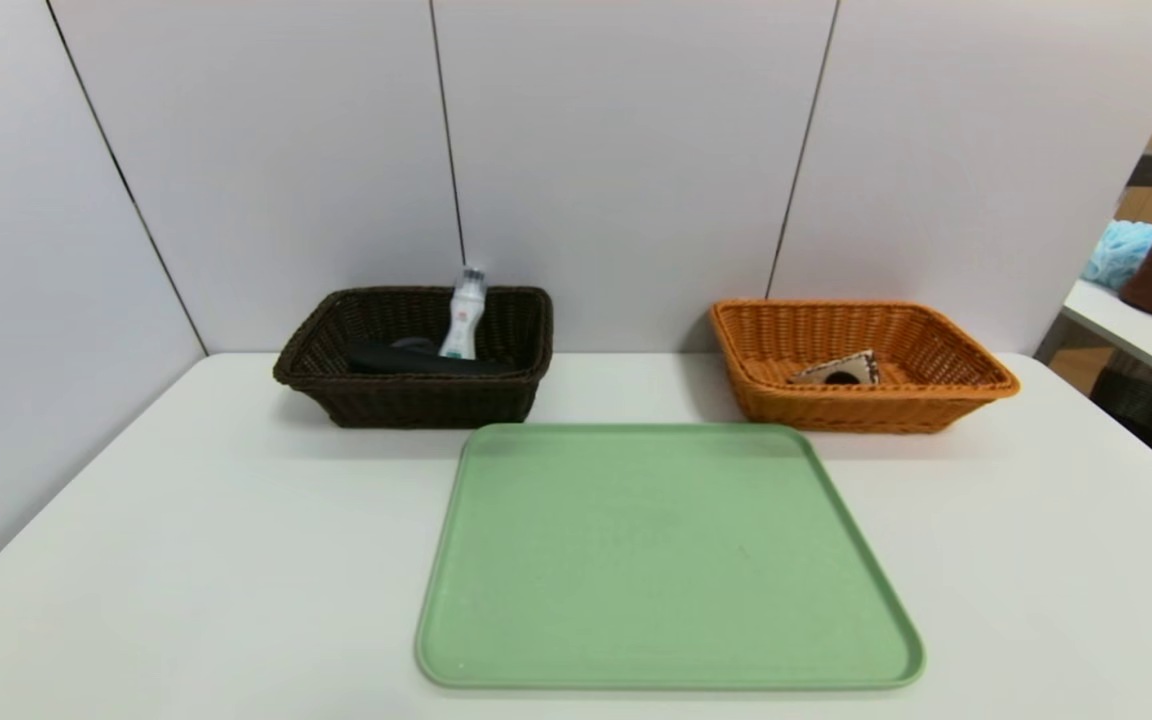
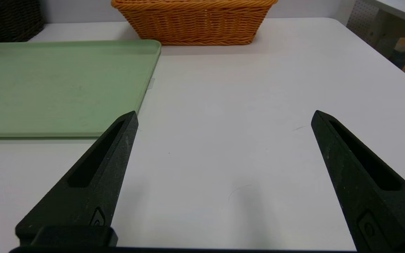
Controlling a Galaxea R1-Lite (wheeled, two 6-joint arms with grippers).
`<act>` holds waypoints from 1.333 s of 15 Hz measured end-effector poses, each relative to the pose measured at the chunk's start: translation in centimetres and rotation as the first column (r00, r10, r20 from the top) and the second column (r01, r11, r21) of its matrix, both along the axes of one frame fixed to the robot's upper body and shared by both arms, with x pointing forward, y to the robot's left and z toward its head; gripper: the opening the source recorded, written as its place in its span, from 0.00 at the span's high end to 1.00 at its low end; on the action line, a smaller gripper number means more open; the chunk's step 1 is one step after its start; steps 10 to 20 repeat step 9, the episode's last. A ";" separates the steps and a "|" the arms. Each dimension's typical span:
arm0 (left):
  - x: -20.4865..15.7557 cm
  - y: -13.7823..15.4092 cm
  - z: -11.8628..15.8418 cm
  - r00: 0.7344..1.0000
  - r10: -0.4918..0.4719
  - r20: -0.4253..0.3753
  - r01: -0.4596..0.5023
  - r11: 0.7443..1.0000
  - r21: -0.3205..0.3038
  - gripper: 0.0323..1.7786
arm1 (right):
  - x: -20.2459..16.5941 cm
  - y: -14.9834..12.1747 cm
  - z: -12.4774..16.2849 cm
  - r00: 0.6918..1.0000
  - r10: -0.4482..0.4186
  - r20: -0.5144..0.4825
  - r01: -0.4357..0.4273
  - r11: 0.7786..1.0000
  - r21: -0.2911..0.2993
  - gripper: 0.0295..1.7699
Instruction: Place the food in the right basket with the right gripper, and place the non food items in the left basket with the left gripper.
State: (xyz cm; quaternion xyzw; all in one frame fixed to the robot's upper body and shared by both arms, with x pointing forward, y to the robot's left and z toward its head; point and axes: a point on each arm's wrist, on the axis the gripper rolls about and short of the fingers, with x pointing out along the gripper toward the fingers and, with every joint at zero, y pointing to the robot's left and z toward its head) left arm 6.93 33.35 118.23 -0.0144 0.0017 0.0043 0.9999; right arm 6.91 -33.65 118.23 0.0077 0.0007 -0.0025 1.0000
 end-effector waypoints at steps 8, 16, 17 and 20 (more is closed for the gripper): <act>0.0 0.0 0.0 1.000 0.000 0.000 0.000 1.000 0.000 0.05 | 0.0 0.0 0.0 1.000 0.000 0.000 0.000 1.000 -0.001 0.04; 0.0 0.0 0.0 1.000 0.000 0.000 0.000 1.000 0.000 0.05 | 0.0 0.0 0.0 1.000 0.001 0.000 -0.001 1.000 -0.003 0.04; 0.0 0.0 0.0 1.000 0.000 0.000 0.000 1.000 0.000 0.05 | 0.0 0.0 0.0 1.000 0.001 0.000 -0.001 1.000 -0.003 0.04; 0.0 0.0 0.0 1.000 0.000 0.000 0.000 1.000 0.000 0.05 | 0.0 0.0 0.0 1.000 0.001 0.000 -0.001 1.000 -0.003 0.04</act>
